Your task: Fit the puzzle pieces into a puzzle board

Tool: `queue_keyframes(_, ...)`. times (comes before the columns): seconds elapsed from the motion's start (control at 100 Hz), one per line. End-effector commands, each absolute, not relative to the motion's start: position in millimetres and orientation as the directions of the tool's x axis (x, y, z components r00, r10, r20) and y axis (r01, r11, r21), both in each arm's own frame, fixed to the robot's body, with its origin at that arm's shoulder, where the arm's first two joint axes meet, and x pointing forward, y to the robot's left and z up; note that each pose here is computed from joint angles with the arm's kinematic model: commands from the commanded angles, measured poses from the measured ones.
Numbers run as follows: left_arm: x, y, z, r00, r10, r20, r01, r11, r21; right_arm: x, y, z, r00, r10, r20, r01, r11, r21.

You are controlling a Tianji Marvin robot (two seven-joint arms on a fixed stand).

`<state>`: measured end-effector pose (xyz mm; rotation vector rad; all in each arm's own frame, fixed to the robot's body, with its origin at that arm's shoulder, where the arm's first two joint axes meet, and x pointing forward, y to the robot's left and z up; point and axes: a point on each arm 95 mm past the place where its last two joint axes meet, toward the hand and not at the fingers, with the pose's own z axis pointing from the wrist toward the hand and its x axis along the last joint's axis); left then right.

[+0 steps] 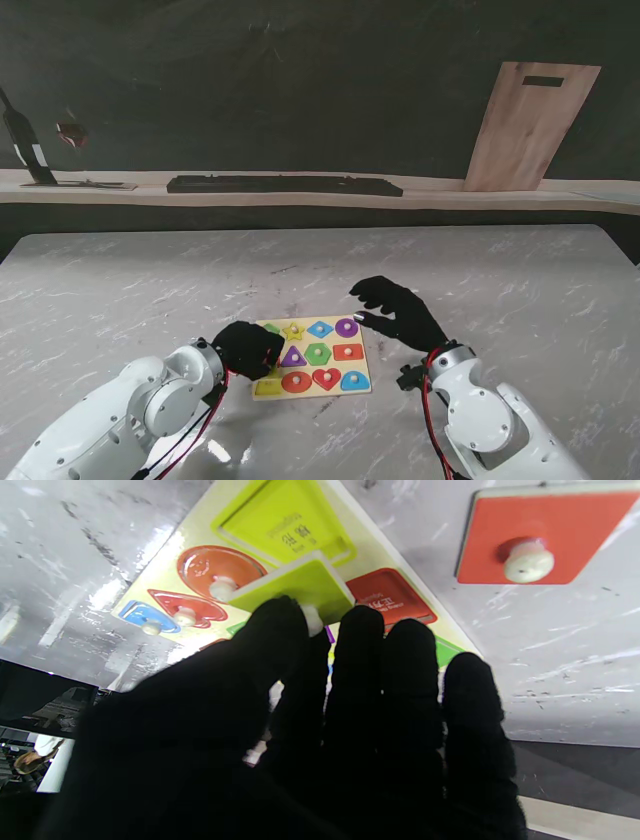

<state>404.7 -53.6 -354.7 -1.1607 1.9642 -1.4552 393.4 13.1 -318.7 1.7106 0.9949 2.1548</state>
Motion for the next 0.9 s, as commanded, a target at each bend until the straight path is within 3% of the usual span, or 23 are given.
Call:
queue_keyframes(0.0, 399.4, -58.4, -356.8, -0.558, -0.818, 0.138, -0.374, 0.099, -0.922, 390.6, 16.2, -318.7, -0.304, 0.539, 0.785, 0.237, -0.756, 0.61)
queue_keyframes(0.89, 391.8, -58.7, -375.5, -0.549, -0.832, 0.075, -0.354, 0.15, -0.923, 390.5, 14.3, -318.9, -0.308, 0.536, 0.786, 0.234, -0.758, 0.609)
